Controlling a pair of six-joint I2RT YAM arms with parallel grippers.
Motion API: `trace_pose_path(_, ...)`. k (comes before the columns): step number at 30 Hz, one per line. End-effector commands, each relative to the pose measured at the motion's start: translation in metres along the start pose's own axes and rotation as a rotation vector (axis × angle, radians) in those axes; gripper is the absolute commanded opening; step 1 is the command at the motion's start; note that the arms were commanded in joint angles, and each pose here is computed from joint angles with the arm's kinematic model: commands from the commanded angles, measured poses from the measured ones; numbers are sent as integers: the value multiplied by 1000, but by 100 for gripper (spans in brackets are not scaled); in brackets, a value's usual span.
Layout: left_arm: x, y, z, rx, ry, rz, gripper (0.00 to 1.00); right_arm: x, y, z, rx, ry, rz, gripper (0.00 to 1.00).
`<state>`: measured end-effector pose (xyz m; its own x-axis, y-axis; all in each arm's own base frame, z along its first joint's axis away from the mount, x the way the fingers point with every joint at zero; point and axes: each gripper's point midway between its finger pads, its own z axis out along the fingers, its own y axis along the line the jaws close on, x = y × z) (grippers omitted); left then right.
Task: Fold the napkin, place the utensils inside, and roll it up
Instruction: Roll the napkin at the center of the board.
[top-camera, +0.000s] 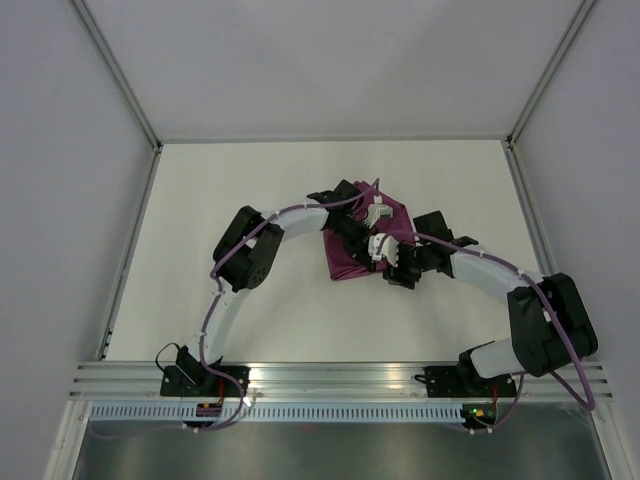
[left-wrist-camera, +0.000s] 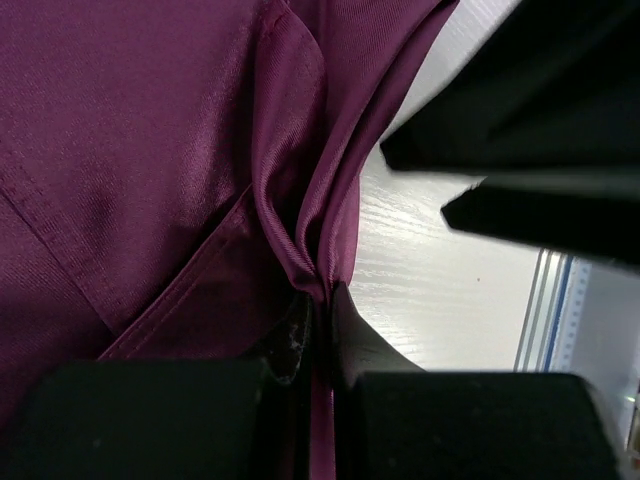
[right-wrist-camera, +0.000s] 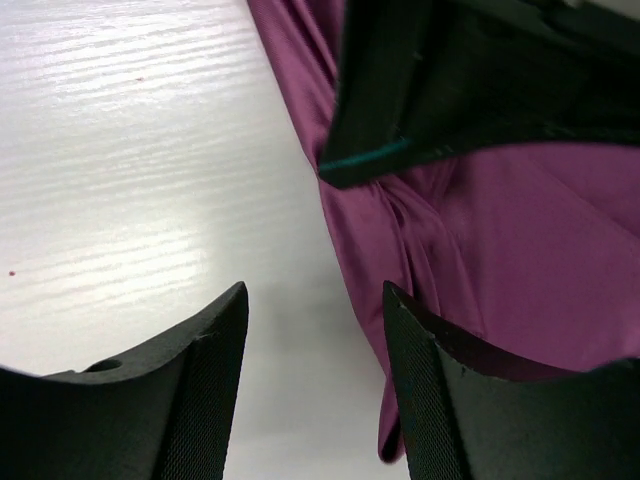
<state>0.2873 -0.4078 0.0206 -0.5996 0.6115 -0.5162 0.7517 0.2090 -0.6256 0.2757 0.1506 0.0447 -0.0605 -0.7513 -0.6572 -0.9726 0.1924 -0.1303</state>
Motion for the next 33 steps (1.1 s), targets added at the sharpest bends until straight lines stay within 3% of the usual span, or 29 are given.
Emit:
trace_pose_path(1, 33, 5, 10, 16, 102, -155, 2, -24, -23, 6, 155, -34, -159, 62)
trace_pose_path(14, 33, 5, 16, 49, 126, -245, 2, -20, 10, 38, 113, 34, -302, 58)
trace_pose_path(25, 42, 6, 18, 68, 160, -267, 2, 4, 10, 51, 84, 124, -340, 55)
trace_pose_path(30, 39, 3, 15, 81, 158, -265, 2, 16, 15, 53, 36, 171, -368, 52)
trace_pose_path(33, 34, 2, 12, 87, 149, -265, 2, 21, 20, 54, -14, 197, -372, 41)
